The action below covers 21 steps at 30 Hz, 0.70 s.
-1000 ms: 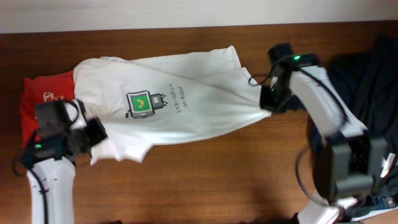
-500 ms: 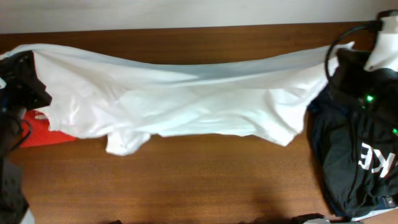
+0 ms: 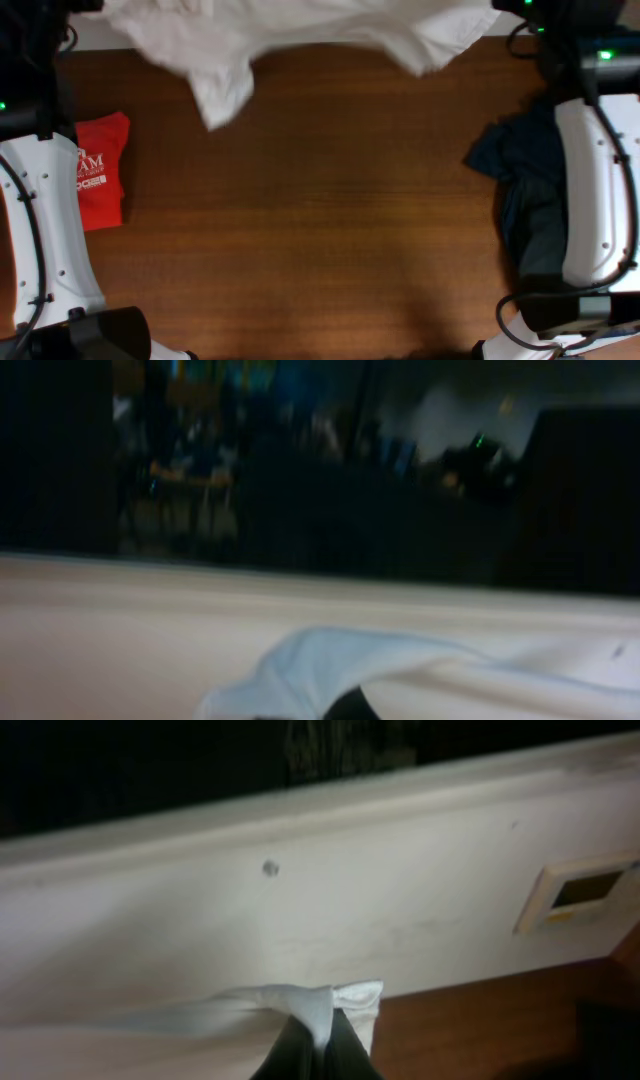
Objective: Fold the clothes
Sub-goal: 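Lift the shirt with both grippers and lay it flat on the table, then fold the shirt's bottom half upward with both grippers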
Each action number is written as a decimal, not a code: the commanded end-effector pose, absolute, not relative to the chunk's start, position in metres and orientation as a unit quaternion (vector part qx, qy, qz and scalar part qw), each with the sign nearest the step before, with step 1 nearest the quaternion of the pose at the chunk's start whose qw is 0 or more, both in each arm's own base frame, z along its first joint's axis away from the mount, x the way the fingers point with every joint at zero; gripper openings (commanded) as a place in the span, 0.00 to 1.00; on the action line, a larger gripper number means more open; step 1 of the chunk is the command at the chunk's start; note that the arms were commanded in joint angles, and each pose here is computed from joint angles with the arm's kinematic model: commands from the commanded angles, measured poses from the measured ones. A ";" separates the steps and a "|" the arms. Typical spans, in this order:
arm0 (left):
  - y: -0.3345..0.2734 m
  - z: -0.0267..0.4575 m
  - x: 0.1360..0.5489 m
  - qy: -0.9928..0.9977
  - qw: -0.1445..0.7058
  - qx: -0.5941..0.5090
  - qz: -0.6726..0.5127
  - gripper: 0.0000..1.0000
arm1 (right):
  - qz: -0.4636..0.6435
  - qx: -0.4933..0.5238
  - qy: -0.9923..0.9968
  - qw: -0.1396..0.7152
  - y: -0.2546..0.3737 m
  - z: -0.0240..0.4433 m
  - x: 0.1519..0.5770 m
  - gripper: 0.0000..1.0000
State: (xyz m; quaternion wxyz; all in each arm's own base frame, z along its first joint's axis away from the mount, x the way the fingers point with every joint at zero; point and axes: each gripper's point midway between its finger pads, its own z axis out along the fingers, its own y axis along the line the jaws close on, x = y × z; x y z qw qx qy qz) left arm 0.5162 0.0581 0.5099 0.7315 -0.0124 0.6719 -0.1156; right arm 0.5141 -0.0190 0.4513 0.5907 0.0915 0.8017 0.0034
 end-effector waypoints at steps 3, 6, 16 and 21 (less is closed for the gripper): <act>0.039 0.495 0.479 0.743 0.633 -0.026 -0.216 0.00 | -0.025 0.121 0.871 0.475 -0.044 0.407 0.465 0.04; 0.004 0.338 0.441 0.904 0.358 -0.036 -0.230 0.00 | -0.042 0.118 0.955 0.269 -0.042 0.303 0.422 0.04; -0.012 0.073 0.260 0.958 -0.207 -0.094 -0.174 0.00 | -0.039 0.106 0.977 -0.184 -0.023 0.079 0.256 0.04; 0.045 0.107 0.253 0.959 -0.115 -0.194 -0.169 0.00 | -0.045 0.123 0.968 -0.215 -0.022 0.068 0.230 0.04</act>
